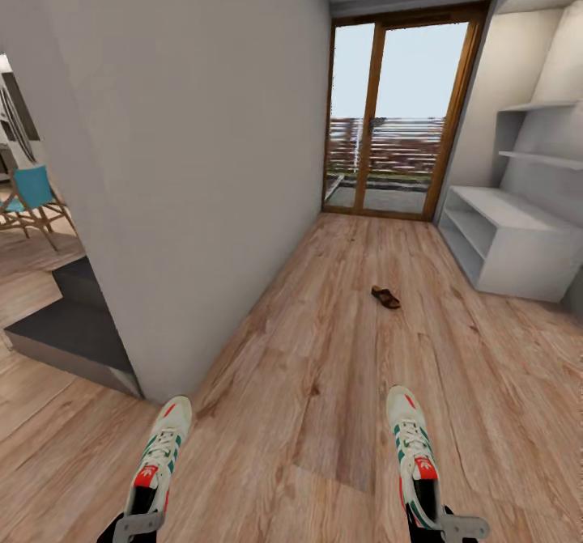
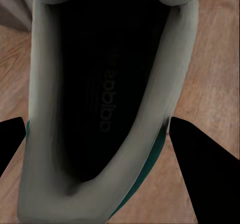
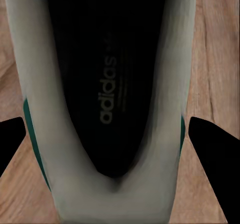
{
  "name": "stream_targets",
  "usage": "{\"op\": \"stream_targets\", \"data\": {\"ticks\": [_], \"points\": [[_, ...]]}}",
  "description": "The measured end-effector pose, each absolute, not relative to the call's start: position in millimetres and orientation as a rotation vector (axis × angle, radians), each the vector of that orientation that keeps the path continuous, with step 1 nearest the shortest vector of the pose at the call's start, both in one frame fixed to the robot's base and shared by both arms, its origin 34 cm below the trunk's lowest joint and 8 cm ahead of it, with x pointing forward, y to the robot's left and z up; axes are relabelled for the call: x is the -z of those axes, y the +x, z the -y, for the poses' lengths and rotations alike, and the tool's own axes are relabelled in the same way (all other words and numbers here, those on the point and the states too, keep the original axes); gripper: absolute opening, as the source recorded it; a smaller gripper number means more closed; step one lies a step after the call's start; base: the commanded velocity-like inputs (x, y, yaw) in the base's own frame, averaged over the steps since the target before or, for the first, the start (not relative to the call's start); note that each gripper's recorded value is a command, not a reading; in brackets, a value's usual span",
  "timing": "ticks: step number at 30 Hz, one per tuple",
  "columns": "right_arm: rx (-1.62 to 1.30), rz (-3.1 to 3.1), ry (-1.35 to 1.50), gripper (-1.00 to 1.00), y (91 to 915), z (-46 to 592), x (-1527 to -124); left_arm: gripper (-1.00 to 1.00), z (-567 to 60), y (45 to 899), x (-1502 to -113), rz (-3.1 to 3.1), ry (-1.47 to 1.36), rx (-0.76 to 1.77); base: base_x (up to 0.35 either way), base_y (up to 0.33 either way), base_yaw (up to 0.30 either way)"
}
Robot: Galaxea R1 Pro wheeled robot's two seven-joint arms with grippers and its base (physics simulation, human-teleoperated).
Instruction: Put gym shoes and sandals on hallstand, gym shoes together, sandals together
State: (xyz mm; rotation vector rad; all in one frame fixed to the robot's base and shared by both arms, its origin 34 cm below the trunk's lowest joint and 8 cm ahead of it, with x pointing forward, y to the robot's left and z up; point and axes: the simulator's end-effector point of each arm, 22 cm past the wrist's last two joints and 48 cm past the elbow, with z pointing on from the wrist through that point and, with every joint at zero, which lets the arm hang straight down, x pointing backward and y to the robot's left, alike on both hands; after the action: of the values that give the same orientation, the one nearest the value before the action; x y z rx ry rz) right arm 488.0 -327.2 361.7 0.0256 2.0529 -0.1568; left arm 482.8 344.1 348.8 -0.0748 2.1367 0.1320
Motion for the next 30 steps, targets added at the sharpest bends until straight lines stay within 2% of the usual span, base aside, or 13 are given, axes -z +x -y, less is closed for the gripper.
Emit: {"op": "stream_targets", "data": {"ticks": [15,30], "points": [[0.157,-2.047,0.027,-1.00,489.3,327.3,-364.0,-1.00,-344.2,484.2,-351.0,-2.131,-0.077,-0.132,0.337,0.003,-0.290],[0.156,-2.042,0.027,-1.00,490.6,327.3,-366.1,-1.00,-344.3,485.5,-353.2,-2.125,-0.077,-0.131,0.337,0.092,-0.284]]}}
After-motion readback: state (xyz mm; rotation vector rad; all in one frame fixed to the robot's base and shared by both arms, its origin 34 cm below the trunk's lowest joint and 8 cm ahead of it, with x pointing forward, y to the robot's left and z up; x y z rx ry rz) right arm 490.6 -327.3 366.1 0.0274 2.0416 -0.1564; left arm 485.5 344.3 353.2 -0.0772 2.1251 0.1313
